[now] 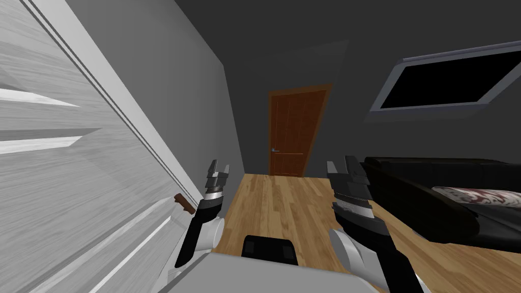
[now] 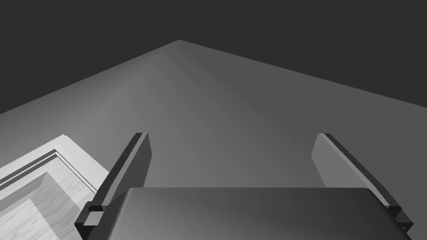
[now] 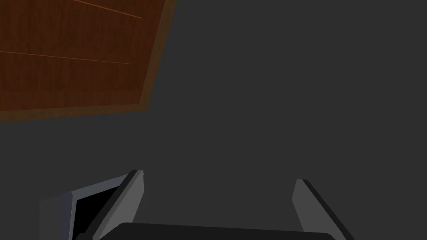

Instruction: Pull the door open

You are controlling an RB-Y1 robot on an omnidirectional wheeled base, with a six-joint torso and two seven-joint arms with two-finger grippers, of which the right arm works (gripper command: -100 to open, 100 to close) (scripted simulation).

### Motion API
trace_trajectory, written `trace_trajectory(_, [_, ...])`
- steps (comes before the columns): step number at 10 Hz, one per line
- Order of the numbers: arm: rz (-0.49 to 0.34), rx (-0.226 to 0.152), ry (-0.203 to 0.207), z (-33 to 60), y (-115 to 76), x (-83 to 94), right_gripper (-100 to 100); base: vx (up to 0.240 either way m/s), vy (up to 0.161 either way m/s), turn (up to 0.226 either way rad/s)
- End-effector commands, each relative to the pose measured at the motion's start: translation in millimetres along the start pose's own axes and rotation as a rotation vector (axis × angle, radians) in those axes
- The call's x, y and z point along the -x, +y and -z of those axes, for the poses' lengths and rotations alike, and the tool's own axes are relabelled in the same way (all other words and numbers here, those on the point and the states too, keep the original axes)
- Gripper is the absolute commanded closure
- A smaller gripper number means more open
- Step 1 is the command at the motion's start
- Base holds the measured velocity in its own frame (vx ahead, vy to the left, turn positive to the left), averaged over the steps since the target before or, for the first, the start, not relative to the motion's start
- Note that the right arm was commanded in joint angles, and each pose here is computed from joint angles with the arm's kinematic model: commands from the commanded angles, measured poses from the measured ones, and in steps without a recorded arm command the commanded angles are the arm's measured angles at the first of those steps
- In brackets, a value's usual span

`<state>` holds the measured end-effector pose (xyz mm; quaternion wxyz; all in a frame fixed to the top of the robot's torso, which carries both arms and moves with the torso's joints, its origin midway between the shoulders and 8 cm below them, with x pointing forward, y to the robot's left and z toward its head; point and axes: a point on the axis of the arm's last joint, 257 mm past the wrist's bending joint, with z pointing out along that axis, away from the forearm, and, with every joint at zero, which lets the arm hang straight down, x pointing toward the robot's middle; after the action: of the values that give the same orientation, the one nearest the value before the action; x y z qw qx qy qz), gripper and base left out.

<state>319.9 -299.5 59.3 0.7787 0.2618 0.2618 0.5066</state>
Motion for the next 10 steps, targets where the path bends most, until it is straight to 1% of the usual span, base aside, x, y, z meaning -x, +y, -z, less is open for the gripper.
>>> trace_trajectory(1, [-0.004,-0.013,0.010,2.1,-10.1,-2.1,-100,0.037,0.010,0.064])
trace_trajectory(4, [-0.013,-0.051,0.032,8.7,-39.0,-6.6,-100,0.106,0.007,0.073])
trace_trajectory(8, [-0.021,-0.088,0.048,15.8,-66.3,-9.2,-100,0.078,0.009,0.061])
trace_trajectory(10, [-0.026,-0.111,0.055,20.5,-82.9,-10.0,-100,0.077,0.007,0.066])
